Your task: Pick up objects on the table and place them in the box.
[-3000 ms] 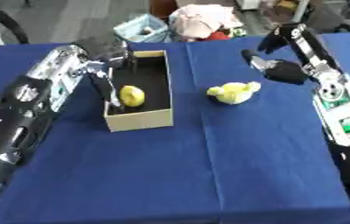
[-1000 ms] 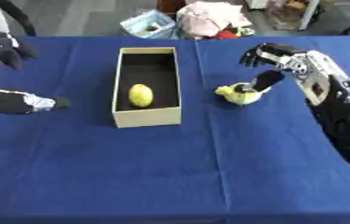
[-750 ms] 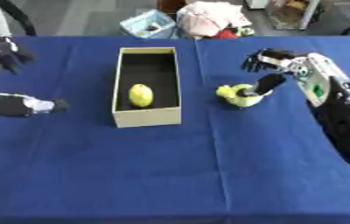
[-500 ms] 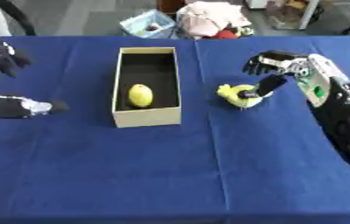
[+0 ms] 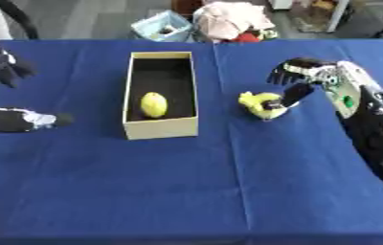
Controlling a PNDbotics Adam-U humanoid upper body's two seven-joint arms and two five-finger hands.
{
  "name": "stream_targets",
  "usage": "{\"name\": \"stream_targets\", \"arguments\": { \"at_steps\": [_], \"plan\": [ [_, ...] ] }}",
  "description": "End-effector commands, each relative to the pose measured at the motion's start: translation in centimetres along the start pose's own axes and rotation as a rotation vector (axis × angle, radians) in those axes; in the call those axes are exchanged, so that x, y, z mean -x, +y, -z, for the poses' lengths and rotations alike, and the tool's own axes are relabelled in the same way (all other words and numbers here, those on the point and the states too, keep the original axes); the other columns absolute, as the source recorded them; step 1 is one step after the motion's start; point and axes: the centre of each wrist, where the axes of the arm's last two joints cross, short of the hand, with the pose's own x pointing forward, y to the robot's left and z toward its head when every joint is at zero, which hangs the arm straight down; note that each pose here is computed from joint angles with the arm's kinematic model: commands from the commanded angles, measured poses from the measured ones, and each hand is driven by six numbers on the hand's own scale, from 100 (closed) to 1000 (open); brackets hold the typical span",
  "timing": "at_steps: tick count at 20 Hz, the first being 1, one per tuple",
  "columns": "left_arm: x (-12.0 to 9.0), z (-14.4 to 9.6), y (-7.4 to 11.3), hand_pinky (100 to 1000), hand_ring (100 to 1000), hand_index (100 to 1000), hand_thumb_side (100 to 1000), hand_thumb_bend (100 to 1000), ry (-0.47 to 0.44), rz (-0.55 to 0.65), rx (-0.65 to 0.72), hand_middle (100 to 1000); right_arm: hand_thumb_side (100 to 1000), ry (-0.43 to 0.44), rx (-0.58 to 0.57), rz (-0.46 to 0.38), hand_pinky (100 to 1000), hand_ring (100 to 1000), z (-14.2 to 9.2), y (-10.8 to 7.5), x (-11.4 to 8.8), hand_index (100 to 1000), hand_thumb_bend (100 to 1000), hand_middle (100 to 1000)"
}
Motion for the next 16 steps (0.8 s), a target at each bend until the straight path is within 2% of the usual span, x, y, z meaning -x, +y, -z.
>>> {"name": "stream_targets", "arguments": {
  "at_steps": [1,6,9,14,16],
  "plan": [
    [0.1,0.2,0.9,541,451,624,556,1000,-0.002,0.014,-0.024,498,397,0.012,-0.016,-0.011,781,746,-0.3,-0.5,0.5,724,387,699],
    [0.1,0.2,0.8,541,449,623,569,1000,-0.002,0.013,-0.022,497,302,0.012,-0.072,-0.003,780,739,-0.3,-0.3,0.7,654,220,690],
    [0.2,0.1,0.7,541,448,622,577,1000,0.0,0.011,-0.022,496,211,0.02,-0.065,0.003,773,722,-0.4,-0.4,0.7,546,100,665],
    [0.2,0.1,0.6,541,447,621,590,1000,0.002,0.008,-0.02,495,102,0.027,0.005,0.002,755,667,-0.5,-0.9,0.4,364,100,599],
    [0.2,0.1,0.6,541,446,621,595,1000,0.003,0.007,-0.022,495,100,0.018,0.052,-0.004,751,650,-0.6,-1.4,0.1,334,100,583]
  ]
}}
